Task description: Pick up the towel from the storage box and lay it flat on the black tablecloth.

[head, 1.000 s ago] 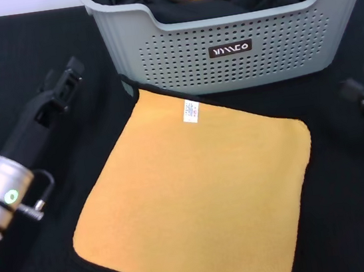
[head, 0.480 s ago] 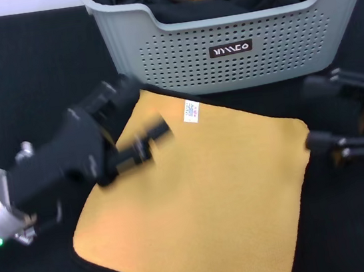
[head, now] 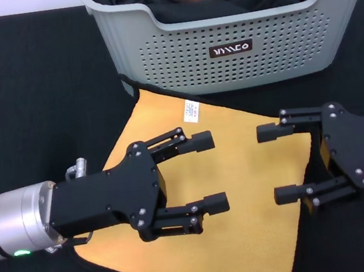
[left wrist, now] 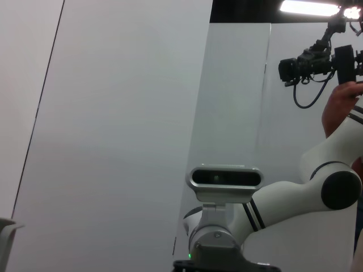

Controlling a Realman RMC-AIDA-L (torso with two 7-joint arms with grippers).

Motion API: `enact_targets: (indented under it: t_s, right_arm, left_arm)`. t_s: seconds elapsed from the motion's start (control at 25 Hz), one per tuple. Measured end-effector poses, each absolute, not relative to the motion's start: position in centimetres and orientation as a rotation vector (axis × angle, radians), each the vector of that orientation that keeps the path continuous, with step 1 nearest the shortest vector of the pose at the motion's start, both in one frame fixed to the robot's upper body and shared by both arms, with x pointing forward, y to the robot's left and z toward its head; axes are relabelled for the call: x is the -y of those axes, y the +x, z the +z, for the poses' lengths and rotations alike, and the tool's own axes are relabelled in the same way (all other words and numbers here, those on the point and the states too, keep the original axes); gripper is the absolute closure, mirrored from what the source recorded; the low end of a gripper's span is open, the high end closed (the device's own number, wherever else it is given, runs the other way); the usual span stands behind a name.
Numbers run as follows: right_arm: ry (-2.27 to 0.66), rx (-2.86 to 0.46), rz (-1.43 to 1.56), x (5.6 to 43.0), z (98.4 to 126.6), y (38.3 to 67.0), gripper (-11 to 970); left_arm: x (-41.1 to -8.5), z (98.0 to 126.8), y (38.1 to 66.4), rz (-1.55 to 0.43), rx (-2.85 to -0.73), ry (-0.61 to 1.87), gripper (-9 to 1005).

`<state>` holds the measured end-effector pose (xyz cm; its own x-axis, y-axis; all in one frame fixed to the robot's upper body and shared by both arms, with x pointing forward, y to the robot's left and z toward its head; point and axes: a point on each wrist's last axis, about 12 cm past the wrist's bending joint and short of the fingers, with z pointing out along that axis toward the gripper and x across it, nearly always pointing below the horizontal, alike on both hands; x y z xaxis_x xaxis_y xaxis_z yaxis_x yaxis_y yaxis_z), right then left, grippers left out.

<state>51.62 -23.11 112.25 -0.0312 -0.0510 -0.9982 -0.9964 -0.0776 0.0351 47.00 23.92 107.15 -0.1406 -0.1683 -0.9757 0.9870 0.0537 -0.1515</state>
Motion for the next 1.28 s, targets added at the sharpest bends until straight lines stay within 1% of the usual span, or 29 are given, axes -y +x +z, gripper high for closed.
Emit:
enact_targets:
  t_s: [1.28]
  right_arm:
    - [-1.339,-1.270,1.246,21.4,111.2,51.7,149]
  left_arm:
    - [-22.5,107.3,47.3,-1.426,-1.229,1.084,167]
